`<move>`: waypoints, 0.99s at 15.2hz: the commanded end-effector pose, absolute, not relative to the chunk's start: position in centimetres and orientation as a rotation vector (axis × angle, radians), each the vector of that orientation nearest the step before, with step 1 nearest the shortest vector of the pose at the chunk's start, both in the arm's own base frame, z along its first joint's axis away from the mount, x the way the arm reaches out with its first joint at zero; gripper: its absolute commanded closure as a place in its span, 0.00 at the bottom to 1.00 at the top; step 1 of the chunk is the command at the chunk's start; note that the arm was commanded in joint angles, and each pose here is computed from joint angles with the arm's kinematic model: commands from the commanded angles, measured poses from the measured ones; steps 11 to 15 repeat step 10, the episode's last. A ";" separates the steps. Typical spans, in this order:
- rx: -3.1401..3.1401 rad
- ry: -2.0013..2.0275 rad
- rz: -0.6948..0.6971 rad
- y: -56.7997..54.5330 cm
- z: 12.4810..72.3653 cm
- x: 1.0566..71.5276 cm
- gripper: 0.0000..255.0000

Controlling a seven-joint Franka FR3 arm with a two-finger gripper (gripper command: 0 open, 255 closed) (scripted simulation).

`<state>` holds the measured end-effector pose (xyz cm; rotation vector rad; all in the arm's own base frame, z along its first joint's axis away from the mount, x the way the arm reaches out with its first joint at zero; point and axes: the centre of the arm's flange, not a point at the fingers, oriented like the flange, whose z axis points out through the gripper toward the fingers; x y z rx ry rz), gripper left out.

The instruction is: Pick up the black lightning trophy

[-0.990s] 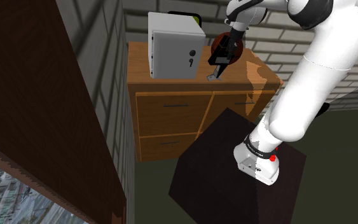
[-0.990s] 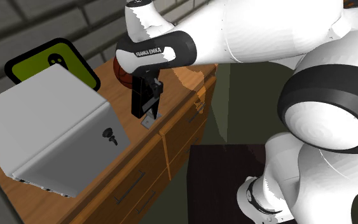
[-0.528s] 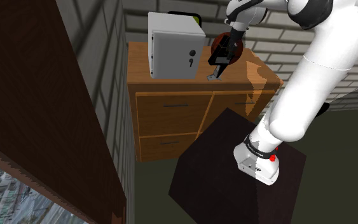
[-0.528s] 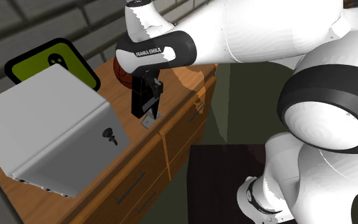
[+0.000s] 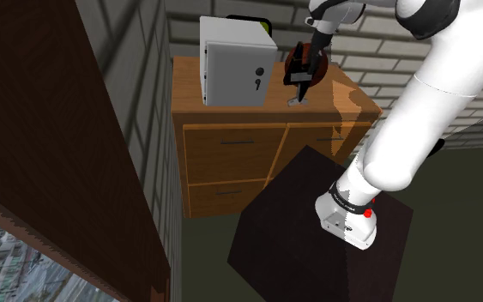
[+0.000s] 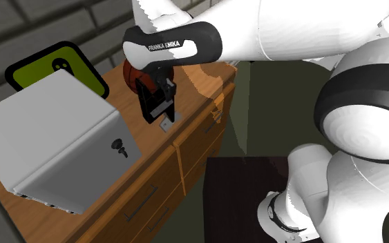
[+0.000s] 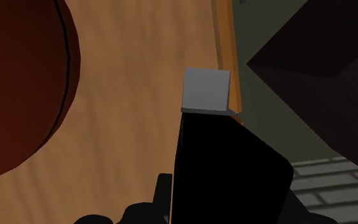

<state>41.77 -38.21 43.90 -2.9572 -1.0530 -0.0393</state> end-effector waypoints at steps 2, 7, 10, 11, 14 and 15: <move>-2.958 -1.053 -0.040 -38.3 45.6 41.7 1.00; -2.958 -1.053 -0.040 -38.3 48.2 41.7 1.00; -2.958 -1.053 -0.040 -38.3 48.8 41.7 1.00; -2.958 -1.053 -0.040 -38.3 48.8 41.7 1.00; -2.958 -1.053 -0.040 -38.3 48.8 41.7 1.00; -2.958 -1.053 -0.040 -38.3 48.8 41.7 1.00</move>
